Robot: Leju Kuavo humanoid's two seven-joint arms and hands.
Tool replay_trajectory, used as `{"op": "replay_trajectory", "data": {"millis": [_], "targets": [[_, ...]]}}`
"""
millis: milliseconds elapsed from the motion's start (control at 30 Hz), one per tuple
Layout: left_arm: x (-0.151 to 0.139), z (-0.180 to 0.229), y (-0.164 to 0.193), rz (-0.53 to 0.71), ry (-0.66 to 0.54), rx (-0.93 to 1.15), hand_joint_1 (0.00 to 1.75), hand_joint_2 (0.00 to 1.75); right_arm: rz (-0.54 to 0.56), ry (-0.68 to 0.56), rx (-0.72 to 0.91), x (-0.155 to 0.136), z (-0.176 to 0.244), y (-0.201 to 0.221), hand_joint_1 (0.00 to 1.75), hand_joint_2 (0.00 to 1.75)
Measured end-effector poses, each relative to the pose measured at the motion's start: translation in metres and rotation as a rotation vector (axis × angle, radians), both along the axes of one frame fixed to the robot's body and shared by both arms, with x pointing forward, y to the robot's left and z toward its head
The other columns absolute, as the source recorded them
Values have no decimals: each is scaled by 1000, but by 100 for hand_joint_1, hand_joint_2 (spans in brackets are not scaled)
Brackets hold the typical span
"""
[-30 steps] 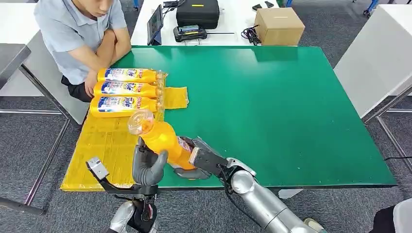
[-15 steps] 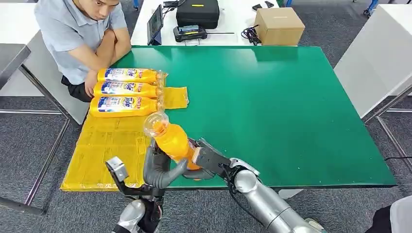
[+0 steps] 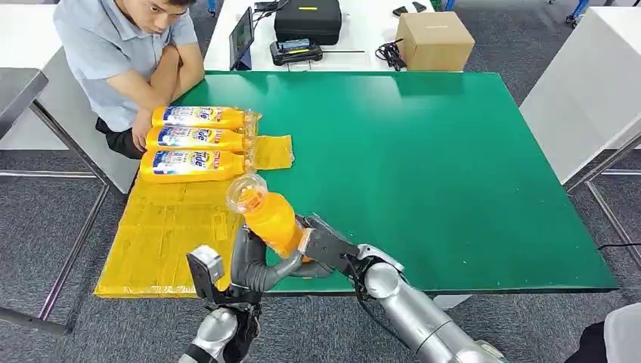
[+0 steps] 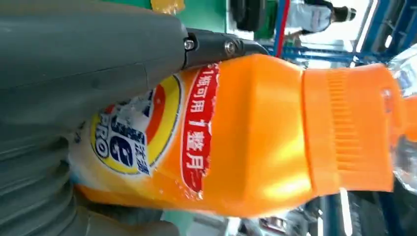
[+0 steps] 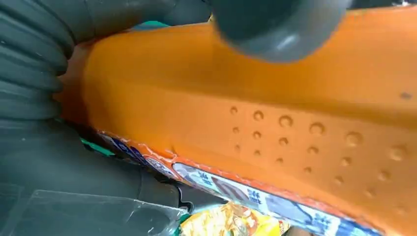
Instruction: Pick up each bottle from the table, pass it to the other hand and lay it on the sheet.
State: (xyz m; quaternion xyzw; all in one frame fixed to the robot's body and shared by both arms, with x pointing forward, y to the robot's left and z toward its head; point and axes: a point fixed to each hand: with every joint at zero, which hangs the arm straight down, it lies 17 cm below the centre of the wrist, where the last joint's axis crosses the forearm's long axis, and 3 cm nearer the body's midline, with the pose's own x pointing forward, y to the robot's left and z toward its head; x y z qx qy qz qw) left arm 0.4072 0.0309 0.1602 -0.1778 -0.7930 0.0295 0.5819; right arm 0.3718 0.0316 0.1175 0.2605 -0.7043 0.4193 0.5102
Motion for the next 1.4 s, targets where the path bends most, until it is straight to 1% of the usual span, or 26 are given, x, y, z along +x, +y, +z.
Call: {"op": "replay_trajectory", "data": {"millis": [200,367,400,433,467,533,567,600,633,667,700,833,1200,1400], "targets": [[8,-9,3,1,57,-33,0,175,1,-11,-23,-1,-3,2,175,175],[10,-14,2,-48,113,-124,0,175,5,-27,-43,0,-4,2,175,175],[10,-14,3,-49,115,-128,12,175,8,-30,-47,0,-4,2,175,175],[10,-14,3,-50,117,-133,110,175,11,-34,-50,-1,-4,2,175,175],[10,-14,4,-49,118,-137,175,175,12,-35,-52,0,-4,2,175,175],[10,-13,4,-49,113,-151,175,175,12,-33,-49,0,-4,2,175,175],[10,-12,4,-52,110,-160,175,175,12,-32,-48,0,-4,2,169,175],[9,-11,5,-56,112,-177,175,175,12,-33,-47,0,-3,2,157,175],[8,-10,5,-67,116,-203,175,175,12,-36,-47,1,-2,1,77,175],[8,-9,5,-82,124,-234,175,175,11,-37,-45,2,-2,0,5,175],[8,-8,7,-90,128,-256,175,175,12,-39,-43,2,-1,0,0,175],[4,0,8,-113,113,-295,175,175,14,-40,-35,1,-1,-1,0,175],[2,12,13,-98,75,-309,175,175,15,-23,-19,-1,-1,-1,0,175],[3,18,19,-73,60,-302,175,175,-17,-20,-28,2,-9,-9,0,175]]}}
